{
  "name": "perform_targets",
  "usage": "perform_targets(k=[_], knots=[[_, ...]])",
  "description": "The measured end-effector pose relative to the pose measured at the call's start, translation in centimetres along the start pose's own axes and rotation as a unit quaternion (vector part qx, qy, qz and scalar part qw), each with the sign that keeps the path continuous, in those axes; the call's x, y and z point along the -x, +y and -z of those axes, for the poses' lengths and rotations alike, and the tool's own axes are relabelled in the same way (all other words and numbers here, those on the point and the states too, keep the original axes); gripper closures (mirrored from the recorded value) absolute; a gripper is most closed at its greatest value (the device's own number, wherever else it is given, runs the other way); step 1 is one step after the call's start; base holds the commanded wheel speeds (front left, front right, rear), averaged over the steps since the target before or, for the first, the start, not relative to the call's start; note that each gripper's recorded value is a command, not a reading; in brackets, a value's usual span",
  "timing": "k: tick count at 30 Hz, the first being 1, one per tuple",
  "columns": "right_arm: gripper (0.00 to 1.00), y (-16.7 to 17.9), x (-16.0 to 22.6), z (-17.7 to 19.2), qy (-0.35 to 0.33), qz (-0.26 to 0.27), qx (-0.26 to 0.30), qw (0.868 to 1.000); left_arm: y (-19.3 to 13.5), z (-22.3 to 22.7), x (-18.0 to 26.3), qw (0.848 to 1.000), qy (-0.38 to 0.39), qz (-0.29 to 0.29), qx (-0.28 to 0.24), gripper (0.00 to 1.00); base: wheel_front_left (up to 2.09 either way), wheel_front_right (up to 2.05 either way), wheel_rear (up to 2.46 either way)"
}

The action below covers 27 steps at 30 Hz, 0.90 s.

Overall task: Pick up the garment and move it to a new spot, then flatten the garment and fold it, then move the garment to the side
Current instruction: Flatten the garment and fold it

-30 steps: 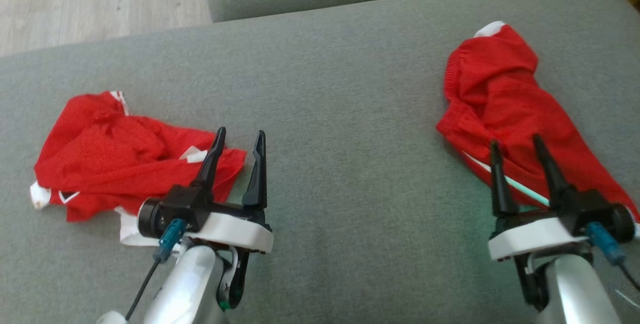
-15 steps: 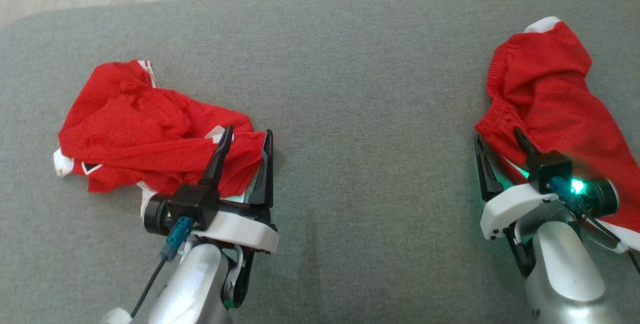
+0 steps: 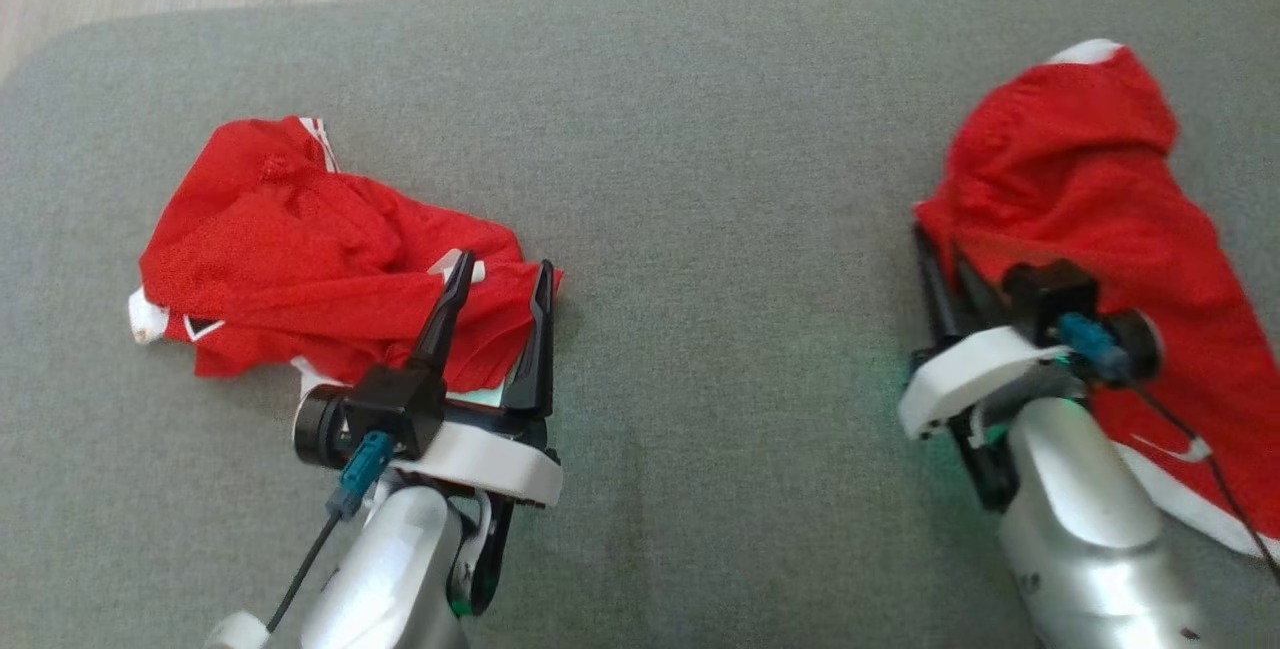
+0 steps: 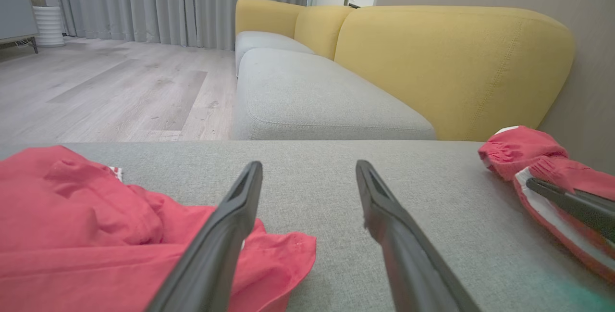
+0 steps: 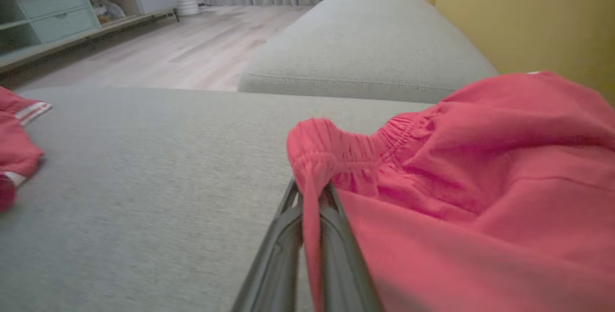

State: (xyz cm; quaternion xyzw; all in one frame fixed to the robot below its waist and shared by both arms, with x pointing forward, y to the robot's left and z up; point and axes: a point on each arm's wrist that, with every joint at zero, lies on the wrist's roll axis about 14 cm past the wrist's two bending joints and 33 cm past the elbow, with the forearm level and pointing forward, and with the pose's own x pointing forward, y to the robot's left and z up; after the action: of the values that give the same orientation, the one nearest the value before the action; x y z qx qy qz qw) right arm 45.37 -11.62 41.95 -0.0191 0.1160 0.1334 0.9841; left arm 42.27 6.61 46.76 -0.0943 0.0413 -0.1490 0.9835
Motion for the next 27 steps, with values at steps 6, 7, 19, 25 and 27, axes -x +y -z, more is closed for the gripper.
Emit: perform_targets(k=[6,7,19,25,27], knots=[[1.0,5.7,0.0,-2.8,-0.042,-0.087,-0.006,0.995,-0.2,-0.5,0.2,1.0,-0.006,0.002,-0.003,0.0,0.0,0.0,0.0],[1.0,6.7,0.1,-2.9,-0.044,-0.102,-0.005,0.994,-0.3,-0.5,0.2,1.0,-0.006,0.003,-0.004,0.0,0.0,0.0,0.0],[0.0,16.0,3.3,1.6,0.036,-0.266,0.032,0.963,0.3,-0.7,1.0,1.0,-0.007,-0.007,-0.006,0.0,0.0,0.0,0.0],[0.0,13.7,2.5,0.5,0.025,-0.237,0.01,0.971,0.0,-0.7,1.0,1.0,-0.007,-0.006,-0.004,0.0,0.0,0.0,0.0],[0.0,13.1,2.4,0.1,0.018,-0.228,0.005,0.974,-0.2,-0.7,0.9,1.0,-0.008,-0.005,-0.004,0.0,0.0,0.0,0.0]])
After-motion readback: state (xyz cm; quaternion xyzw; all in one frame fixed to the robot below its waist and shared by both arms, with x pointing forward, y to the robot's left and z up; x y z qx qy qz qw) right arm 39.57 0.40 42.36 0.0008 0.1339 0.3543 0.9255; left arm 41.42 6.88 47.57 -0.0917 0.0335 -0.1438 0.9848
